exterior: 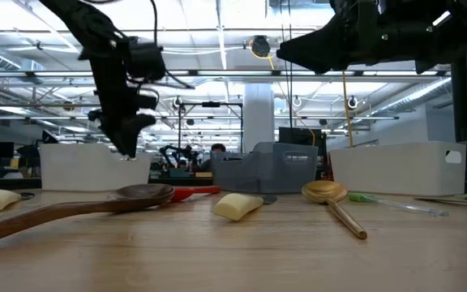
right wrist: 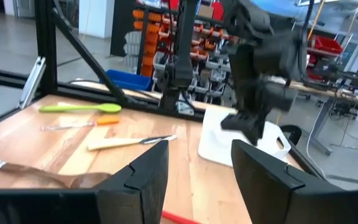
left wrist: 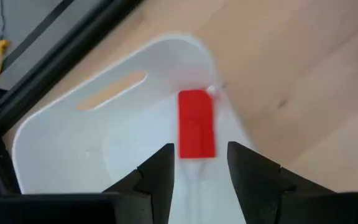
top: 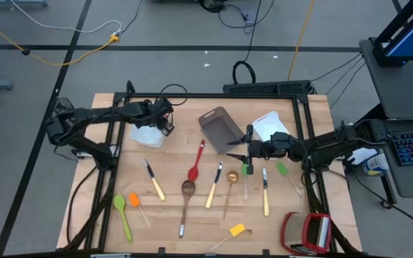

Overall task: Pick & Place Kitchen Items
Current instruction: Put the orange spatula into the left white bin

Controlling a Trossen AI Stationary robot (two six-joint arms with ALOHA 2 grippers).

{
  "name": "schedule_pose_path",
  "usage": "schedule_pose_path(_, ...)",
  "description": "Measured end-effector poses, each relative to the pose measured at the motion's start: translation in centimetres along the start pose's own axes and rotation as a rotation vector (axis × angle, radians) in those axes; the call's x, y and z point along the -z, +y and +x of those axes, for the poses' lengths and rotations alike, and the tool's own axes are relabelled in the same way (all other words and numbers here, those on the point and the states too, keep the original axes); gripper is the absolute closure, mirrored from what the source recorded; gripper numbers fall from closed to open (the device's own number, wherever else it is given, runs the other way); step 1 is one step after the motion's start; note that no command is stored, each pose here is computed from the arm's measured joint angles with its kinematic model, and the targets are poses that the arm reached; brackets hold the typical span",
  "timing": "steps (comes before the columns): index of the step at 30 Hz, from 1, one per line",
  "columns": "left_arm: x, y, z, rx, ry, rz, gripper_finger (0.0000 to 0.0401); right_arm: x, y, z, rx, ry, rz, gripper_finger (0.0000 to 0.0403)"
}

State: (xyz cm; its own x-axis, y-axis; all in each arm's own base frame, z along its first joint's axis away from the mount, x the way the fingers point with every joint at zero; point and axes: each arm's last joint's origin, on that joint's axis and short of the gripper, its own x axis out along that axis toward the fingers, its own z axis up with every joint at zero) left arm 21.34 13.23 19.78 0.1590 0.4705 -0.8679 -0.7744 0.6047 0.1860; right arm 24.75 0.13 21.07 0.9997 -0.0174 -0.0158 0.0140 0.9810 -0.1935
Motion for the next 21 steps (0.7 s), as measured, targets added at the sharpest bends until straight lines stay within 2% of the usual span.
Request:
schedule_pose_path(6, 0.6, 0.0, -4.1, 0.074, -0.116, -0.035, 0.0247, 0.4, 0.1, 0.0, -0.008, 0.041, 0.001, 0.0236)
schedule_pose_path(11, 1.4, -0.4, -6.9, 0.236, -0.166, -0.066, 0.0247, 0.5, 0.1, 0.0, -0.010, 0.053, 0.036, 0.0238)
schedule_pose_path(16, 2.4, -1.2, -8.8, 0.385, -0.159, -0.126, 0.0247, 0.8, 0.2, 0.0, -0.014, 0.080, 0.042, 0.0238)
schedule_pose_path(21, 3.4, -2.6, -10.0, 0.480, -0.126, -0.109, 0.0247, 0.7, 0.2, 0.0, -0.014, 0.077, 0.040, 0.0238)
